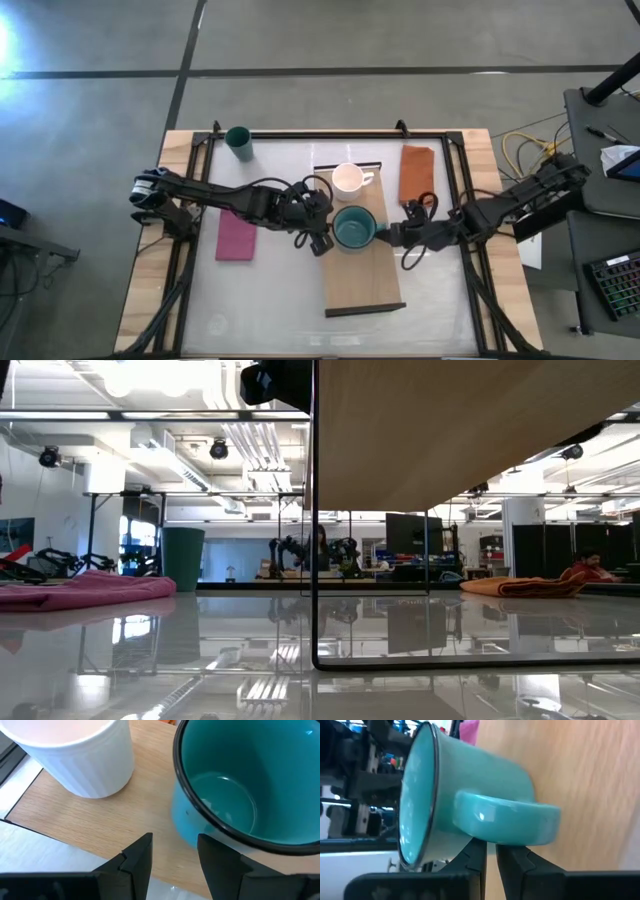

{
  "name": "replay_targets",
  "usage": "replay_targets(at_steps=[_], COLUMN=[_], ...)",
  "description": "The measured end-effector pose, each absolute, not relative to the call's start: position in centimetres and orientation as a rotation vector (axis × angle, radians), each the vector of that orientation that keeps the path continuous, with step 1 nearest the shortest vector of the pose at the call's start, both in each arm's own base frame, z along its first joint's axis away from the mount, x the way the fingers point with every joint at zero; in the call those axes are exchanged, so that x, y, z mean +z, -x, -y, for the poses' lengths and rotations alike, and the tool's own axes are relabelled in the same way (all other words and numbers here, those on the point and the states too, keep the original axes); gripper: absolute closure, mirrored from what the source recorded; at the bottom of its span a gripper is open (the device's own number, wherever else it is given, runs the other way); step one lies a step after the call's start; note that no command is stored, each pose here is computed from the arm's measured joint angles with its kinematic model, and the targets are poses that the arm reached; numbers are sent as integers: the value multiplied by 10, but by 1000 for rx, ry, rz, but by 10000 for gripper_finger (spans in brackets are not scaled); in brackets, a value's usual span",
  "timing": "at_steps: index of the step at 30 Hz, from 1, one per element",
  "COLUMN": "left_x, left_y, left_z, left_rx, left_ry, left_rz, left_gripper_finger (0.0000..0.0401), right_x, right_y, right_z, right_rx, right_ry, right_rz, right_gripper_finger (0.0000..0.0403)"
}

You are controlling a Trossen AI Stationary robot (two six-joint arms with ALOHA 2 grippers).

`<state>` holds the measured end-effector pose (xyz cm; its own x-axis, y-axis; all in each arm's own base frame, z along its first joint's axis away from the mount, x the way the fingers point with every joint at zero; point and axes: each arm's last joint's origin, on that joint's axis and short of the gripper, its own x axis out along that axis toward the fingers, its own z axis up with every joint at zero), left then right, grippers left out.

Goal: Stack small to large cups/mugs on shelf
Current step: Put the blue mug on the shelf, then put the blue cup on the shelf

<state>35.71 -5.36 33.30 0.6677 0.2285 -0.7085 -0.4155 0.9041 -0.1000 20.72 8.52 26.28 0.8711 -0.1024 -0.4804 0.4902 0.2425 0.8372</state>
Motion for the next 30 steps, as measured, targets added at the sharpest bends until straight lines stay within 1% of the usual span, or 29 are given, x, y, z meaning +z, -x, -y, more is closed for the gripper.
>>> replay_targets(at_steps=[13, 23, 27, 30], left_x=[334, 328, 339, 356], left_y=[-361, -352, -342, -321], left_z=[39, 35, 33, 28], left_rx=[399, 449, 490, 601], left_ry=[277, 216, 194, 189], left_rz=[-728, -832, -802, -748], left_gripper_finger=[258, 258, 258, 258], right_x=[264, 264, 264, 265], right_y=[-210, -208, -206, -204], right_z=[-77, -86, -90, -94], right_rx=[-428, -311, -274, -253], right_ry=[-1228, -1211, -1213, -1211], right_rz=[-338, -452, -486, -501], right_gripper_finger=[369, 369, 369, 369])
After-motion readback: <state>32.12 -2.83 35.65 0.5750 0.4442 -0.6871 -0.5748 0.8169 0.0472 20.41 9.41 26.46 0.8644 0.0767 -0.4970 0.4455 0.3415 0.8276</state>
